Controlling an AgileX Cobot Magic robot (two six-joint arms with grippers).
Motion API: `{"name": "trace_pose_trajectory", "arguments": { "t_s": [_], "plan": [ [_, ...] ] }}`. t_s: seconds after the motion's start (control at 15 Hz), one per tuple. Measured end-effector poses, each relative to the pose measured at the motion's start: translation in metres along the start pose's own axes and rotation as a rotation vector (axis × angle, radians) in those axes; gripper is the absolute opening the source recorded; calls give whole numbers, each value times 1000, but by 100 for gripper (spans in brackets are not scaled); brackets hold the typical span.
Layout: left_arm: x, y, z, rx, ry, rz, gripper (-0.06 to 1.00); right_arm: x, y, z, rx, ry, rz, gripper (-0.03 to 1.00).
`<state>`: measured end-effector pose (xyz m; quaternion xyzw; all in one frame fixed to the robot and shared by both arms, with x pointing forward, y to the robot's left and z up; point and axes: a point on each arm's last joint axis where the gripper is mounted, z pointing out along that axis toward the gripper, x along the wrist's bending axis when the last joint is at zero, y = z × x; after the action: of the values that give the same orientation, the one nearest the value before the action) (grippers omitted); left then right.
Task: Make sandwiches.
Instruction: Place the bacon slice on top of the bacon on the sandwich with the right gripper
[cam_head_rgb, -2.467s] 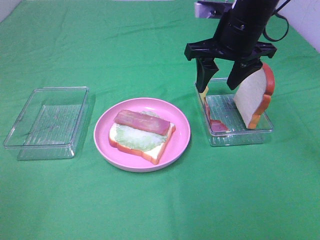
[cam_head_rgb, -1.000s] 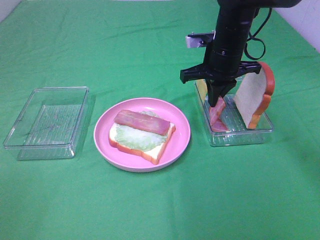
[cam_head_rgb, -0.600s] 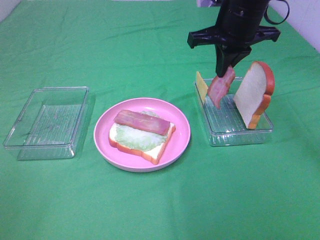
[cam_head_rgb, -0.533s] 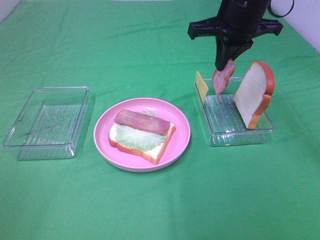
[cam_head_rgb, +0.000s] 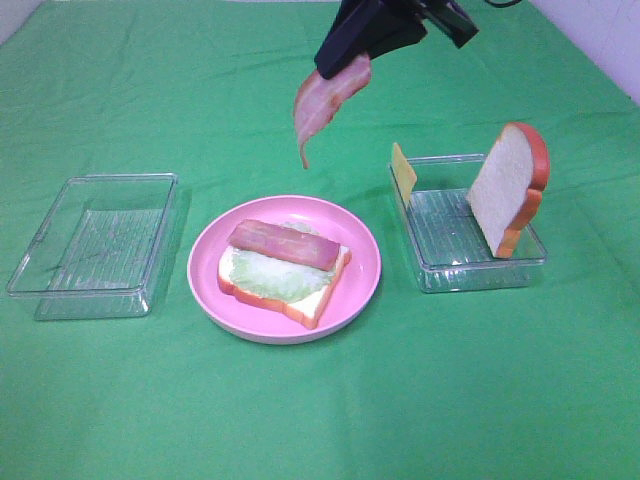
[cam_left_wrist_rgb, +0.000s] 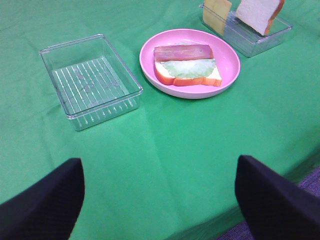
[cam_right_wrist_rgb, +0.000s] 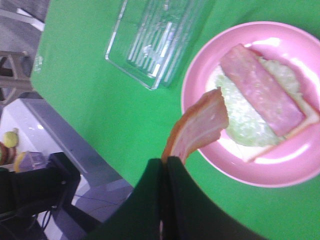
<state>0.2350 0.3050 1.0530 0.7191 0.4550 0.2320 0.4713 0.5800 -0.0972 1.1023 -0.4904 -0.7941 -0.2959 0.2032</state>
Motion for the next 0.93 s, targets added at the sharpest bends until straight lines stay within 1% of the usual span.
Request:
{"name": "trace_pose_trajectory", "arguments": {
  "t_s": [0.13, 0.2, 0.27, 0.4, 0.53, 0.67, 0.87, 0.93],
  "plan": [
    [0, 0, 0, 0, 0, 0, 78, -3, 9, 17, -7, 123, 10, 0],
    [0, 0, 0, 0, 0, 0, 78, -5, 11, 23, -5, 153, 19, 0],
    [0, 0, 0, 0, 0, 0, 78, -14, 16, 44, 12, 220, 41, 0],
    [0, 0, 0, 0, 0, 0, 78, -20, 22, 88, 44, 336, 84, 0],
    [0, 0, 0, 0, 0, 0, 78, -23, 25, 119, 41, 401, 120, 0],
    [0, 0, 0, 0, 0, 0, 78, -31, 26, 132, 36, 399, 148, 0],
    [0, 0, 0, 0, 0, 0, 78, -53, 26, 155, 40, 344, 196, 0],
    [0, 0, 0, 0, 0, 0, 78, -60, 25, 161, 47, 312, 206, 0]
  ]
}}
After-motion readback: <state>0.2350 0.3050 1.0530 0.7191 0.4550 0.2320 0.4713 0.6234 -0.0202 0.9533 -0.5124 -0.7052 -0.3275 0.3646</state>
